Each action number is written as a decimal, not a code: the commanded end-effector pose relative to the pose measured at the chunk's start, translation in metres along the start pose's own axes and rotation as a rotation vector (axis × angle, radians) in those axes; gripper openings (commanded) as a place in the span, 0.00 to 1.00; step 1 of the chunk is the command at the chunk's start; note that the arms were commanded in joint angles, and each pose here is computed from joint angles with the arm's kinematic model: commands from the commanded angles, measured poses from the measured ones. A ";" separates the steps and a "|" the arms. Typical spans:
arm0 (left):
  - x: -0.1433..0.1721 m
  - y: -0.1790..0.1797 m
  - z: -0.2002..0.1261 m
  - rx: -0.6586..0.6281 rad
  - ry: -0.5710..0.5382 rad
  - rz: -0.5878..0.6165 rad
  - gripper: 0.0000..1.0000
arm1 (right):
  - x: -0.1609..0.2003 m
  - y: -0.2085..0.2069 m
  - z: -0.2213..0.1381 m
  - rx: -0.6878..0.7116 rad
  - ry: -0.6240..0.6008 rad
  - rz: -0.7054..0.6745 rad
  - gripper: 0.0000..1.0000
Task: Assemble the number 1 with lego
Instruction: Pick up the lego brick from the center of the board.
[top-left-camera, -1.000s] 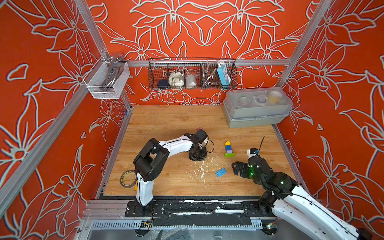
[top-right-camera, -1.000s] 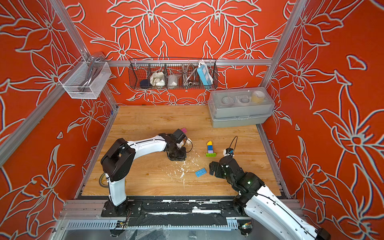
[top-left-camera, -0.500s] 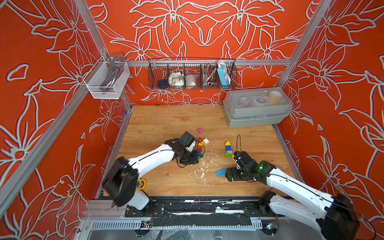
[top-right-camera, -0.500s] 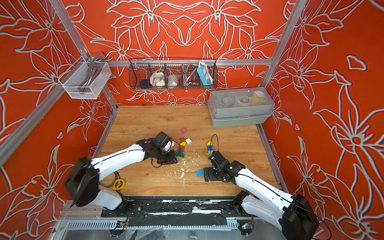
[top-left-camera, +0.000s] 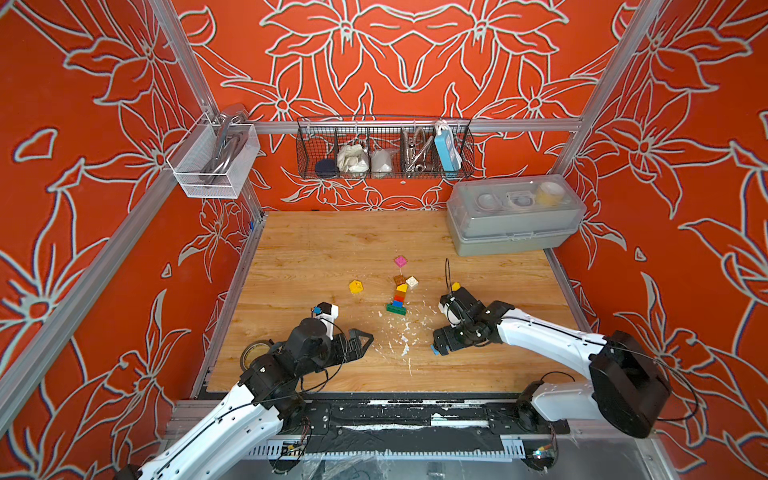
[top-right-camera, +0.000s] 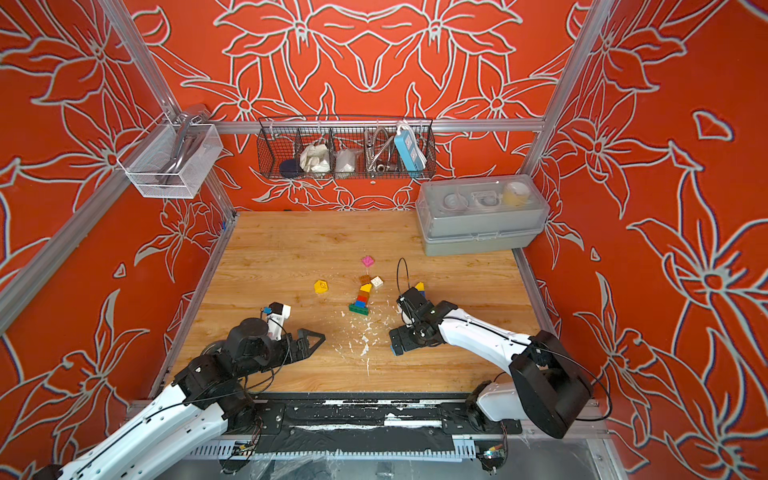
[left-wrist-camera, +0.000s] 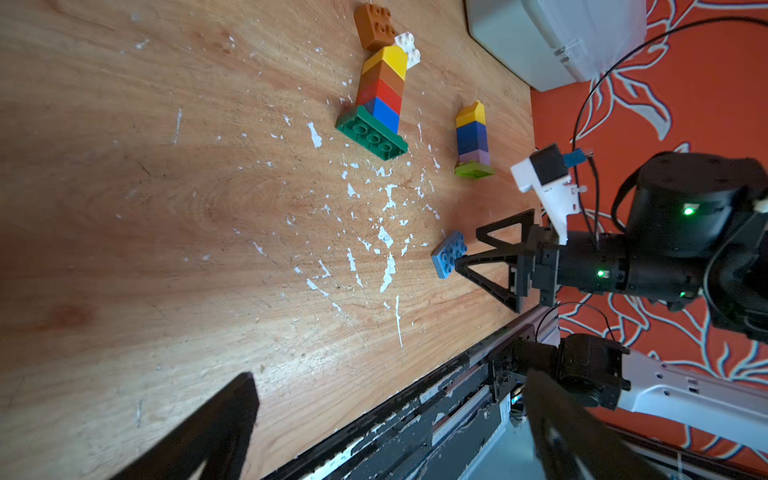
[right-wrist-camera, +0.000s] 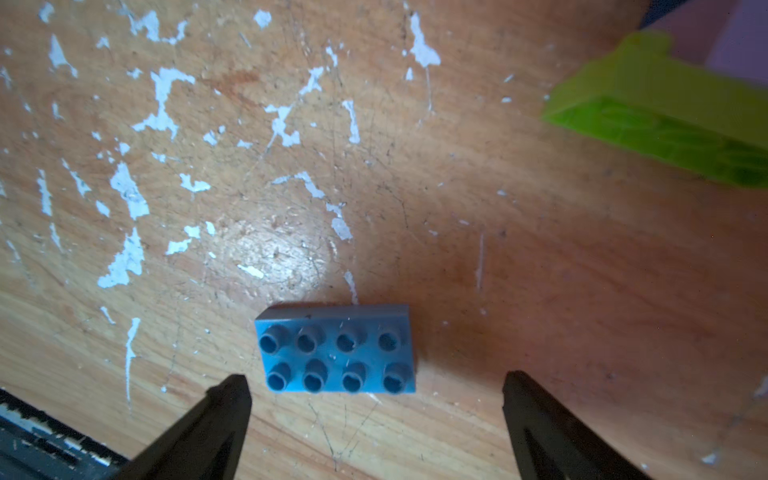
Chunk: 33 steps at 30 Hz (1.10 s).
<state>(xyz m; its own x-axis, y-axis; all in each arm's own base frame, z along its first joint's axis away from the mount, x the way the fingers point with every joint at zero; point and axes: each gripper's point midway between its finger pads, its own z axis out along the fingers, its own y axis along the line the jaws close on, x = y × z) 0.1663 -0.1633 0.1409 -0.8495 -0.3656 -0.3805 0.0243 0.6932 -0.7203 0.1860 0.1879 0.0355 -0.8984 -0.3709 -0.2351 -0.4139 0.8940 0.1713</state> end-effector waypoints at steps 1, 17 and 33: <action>0.000 0.005 -0.001 -0.031 0.002 -0.024 1.00 | -0.011 0.015 -0.002 0.004 -0.015 -0.089 1.00; -0.001 -0.002 -0.004 -0.020 0.010 -0.019 1.00 | 0.001 0.009 0.005 0.122 0.038 -0.112 0.99; -0.002 0.002 -0.014 -0.026 -0.018 -0.050 1.00 | 0.002 0.012 0.015 0.179 0.048 -0.062 0.73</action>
<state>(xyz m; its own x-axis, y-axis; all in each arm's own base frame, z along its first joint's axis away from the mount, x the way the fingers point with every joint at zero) 0.1595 -0.1560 0.1393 -0.8533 -0.3934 -0.3424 -0.0309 0.6935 -0.7198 0.1799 0.2042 0.0200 -0.8664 -0.4602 -0.1939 -0.4716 0.8817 0.0143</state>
